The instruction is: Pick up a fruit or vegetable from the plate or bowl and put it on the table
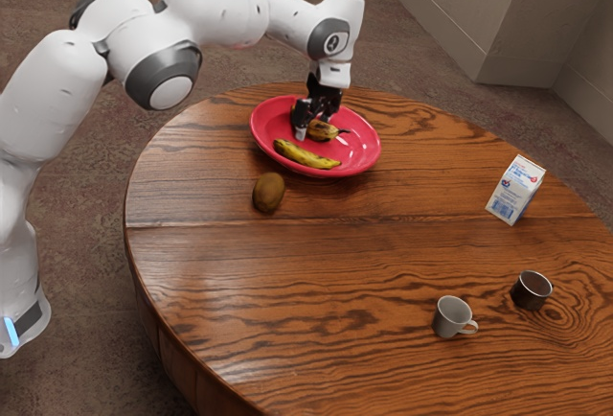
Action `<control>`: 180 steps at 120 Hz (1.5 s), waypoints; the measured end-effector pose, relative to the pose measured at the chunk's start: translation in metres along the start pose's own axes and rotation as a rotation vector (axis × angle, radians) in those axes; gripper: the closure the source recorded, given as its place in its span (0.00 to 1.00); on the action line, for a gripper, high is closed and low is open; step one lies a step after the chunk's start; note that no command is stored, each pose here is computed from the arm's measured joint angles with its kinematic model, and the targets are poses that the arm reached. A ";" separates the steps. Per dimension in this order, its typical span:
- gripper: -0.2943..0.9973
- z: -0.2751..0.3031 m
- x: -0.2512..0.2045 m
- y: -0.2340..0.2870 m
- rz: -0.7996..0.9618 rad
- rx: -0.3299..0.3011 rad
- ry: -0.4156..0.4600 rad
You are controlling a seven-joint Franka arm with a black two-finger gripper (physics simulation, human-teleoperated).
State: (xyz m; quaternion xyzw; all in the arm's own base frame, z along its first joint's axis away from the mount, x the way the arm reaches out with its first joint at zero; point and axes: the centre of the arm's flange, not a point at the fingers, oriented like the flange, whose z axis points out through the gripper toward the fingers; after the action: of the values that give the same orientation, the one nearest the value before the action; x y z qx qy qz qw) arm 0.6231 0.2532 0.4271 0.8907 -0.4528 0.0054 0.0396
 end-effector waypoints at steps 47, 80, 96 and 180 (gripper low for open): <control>0.65 0.002 0.006 0.001 0.002 -0.003 0.007; 0.66 -0.050 0.025 0.011 0.042 0.056 0.048; 0.66 -0.083 0.137 0.071 0.239 0.064 0.078; 0.28 -0.069 0.240 0.151 0.347 0.025 -0.071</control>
State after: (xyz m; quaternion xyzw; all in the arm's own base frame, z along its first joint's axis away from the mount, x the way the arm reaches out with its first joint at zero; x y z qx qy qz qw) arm 0.6447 -0.0241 0.5170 0.7994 -0.6006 -0.0139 0.0111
